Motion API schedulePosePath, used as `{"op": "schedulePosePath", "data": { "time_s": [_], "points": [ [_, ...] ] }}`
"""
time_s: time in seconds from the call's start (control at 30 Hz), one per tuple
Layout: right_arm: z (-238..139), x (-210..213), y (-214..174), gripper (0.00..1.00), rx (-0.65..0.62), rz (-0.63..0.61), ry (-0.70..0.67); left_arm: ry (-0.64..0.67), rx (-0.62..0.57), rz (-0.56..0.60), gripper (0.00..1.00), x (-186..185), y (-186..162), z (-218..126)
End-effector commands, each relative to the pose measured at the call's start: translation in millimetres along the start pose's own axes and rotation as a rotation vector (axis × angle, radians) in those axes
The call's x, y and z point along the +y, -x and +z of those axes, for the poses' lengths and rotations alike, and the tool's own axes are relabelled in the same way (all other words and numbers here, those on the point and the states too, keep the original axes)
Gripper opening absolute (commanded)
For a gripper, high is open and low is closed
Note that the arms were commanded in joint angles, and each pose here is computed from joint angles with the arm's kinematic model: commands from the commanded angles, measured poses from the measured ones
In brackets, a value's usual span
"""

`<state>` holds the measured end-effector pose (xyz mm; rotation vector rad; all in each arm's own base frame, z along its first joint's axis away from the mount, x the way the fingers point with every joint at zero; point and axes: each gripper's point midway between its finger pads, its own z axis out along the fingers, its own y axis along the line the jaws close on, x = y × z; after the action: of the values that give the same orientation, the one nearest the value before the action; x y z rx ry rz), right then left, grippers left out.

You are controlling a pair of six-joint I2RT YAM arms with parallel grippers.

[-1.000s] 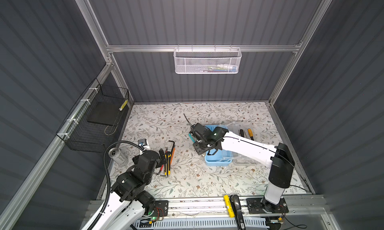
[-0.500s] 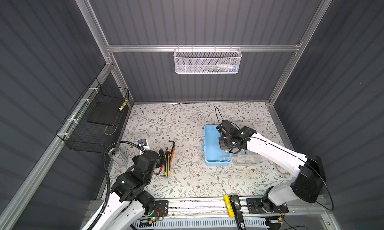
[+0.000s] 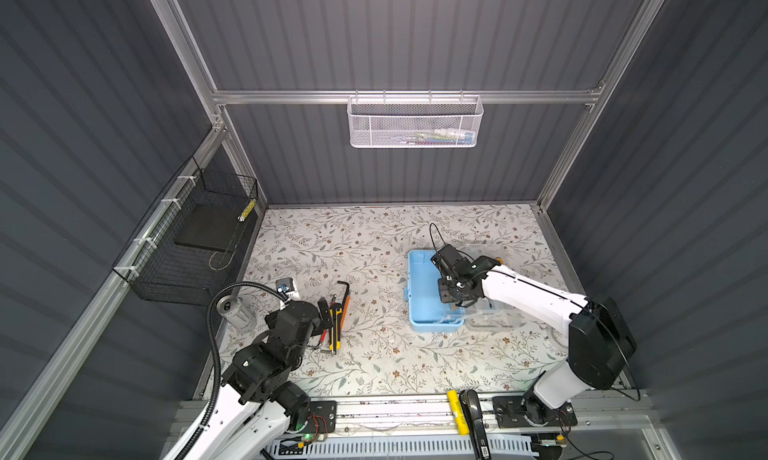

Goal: Pack the tool kit
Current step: 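Lower the knife into the box, open right gripper, move back to tools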

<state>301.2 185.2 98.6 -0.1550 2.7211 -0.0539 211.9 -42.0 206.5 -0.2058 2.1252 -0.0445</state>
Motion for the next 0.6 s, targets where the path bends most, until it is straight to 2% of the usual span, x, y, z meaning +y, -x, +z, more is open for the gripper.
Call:
{"op": "schedulePosePath", "data": {
  "time_s": [0.0, 0.13, 0.2, 0.33, 0.57],
  "points": [
    [-14, -5, 15, 0.51, -0.036, 0.003, -0.021, 0.001, -0.007, -0.009, 1.00, 0, 2, -1],
    [-33, -4, 23, 0.55, -0.079, -0.062, -0.057, 0.002, -0.009, -0.012, 1.00, 1, 3, -2],
    [-42, 12, 27, 0.56, -0.112, -0.092, -0.023, 0.002, -0.014, -0.019, 0.99, 2, 4, -3],
    [-63, 74, 31, 0.58, -0.165, -0.194, 0.127, 0.005, -0.030, -0.045, 0.99, 5, 9, -9],
    [-71, 199, 19, 0.58, -0.168, -0.267, 0.395, 0.027, -0.044, -0.028, 0.99, 14, 35, -34]
  ]
}}
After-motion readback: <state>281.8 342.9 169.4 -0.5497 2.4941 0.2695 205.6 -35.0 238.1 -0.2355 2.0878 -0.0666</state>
